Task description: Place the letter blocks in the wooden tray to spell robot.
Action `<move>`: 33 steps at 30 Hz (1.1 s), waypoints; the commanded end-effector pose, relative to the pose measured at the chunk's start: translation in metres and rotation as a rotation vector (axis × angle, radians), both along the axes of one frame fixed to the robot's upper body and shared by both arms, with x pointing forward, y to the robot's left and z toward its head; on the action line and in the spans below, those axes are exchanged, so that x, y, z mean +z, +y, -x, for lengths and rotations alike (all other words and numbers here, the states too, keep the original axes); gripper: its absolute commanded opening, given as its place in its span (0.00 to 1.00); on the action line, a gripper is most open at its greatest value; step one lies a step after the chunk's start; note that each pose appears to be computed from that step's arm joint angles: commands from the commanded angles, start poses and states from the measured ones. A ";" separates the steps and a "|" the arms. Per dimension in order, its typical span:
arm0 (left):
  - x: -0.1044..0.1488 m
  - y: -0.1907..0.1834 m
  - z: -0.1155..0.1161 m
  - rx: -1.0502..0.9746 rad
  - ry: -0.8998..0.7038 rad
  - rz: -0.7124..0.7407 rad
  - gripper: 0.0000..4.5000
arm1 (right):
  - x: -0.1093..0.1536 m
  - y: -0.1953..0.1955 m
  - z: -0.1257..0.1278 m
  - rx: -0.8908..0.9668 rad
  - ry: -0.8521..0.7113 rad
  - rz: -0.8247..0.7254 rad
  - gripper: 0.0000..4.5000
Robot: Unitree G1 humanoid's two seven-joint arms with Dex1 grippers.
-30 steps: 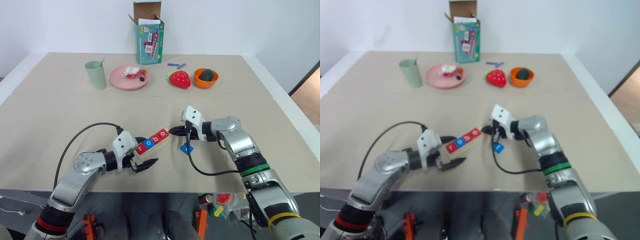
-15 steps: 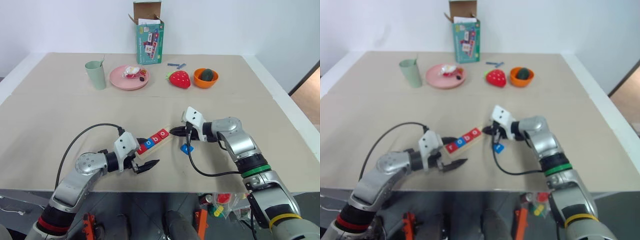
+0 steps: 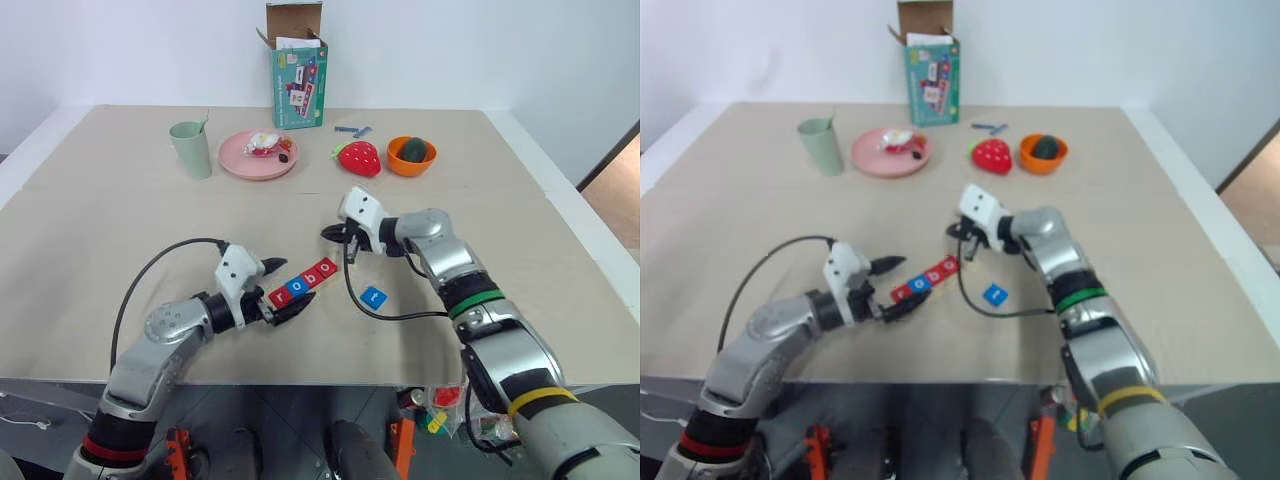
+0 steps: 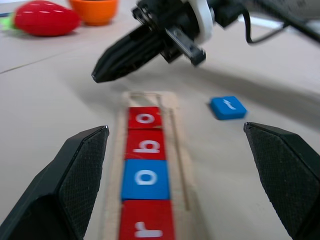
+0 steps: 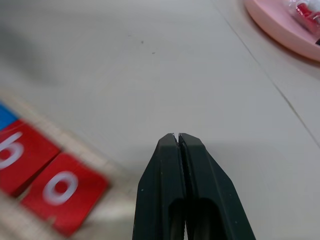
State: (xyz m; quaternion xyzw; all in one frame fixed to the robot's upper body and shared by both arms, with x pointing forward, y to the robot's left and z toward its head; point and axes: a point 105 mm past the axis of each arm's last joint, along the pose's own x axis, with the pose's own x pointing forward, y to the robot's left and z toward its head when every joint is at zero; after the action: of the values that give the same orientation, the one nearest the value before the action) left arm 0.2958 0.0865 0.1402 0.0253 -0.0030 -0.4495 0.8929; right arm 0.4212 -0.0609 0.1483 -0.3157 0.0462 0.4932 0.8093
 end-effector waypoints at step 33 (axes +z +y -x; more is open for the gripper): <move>0.007 -0.002 0.004 -0.023 -0.059 -0.033 1.00 | -0.003 -0.017 0.008 0.189 -0.051 0.221 0.01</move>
State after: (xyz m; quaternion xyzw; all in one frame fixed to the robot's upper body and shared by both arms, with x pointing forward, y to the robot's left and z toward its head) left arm 0.2928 0.0874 0.1392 0.0420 -0.0029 -0.4528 0.8906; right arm 0.4124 -0.0779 0.1317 -0.4184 0.0710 0.5527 0.7172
